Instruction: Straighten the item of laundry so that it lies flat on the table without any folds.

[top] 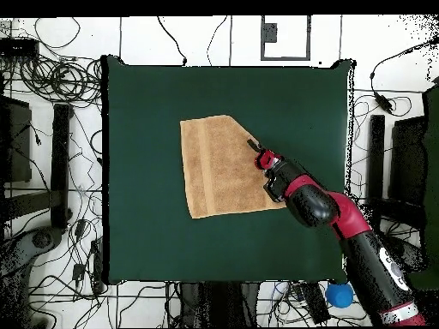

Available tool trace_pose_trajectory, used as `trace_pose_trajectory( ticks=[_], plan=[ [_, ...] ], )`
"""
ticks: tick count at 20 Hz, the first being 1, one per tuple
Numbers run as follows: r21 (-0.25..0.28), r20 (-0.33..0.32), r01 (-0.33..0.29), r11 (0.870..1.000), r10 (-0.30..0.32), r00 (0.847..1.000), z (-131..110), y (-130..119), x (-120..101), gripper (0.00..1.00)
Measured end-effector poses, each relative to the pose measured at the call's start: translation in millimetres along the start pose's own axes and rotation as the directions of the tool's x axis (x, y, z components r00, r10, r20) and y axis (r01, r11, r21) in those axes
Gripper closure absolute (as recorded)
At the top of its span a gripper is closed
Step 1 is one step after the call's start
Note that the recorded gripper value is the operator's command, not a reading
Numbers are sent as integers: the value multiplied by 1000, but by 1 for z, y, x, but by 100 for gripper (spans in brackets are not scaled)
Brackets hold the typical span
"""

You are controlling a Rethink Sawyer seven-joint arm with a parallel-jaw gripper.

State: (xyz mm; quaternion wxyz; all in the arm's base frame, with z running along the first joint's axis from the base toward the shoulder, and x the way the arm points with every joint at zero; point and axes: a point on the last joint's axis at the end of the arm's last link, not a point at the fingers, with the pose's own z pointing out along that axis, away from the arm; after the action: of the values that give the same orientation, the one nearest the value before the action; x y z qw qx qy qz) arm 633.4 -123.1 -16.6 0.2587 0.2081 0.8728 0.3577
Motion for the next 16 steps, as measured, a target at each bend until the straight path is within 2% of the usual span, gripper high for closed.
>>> trace_pose_trajectory(
  ticks=[7,10,11,13,15,16],
  plan=[
    [39,0,73,997,-73,997,-8,8,-13,0],
    [82,-13,139,987,-139,990,-11,11,-17,0],
    [97,-20,164,982,-163,986,-11,12,-17,0],
    [142,-49,247,958,-243,969,-9,14,-15,0],
    [170,-72,298,939,-290,954,-7,14,-12,0],
    [175,-77,309,935,-300,951,-6,14,-11,0]
  ],
)
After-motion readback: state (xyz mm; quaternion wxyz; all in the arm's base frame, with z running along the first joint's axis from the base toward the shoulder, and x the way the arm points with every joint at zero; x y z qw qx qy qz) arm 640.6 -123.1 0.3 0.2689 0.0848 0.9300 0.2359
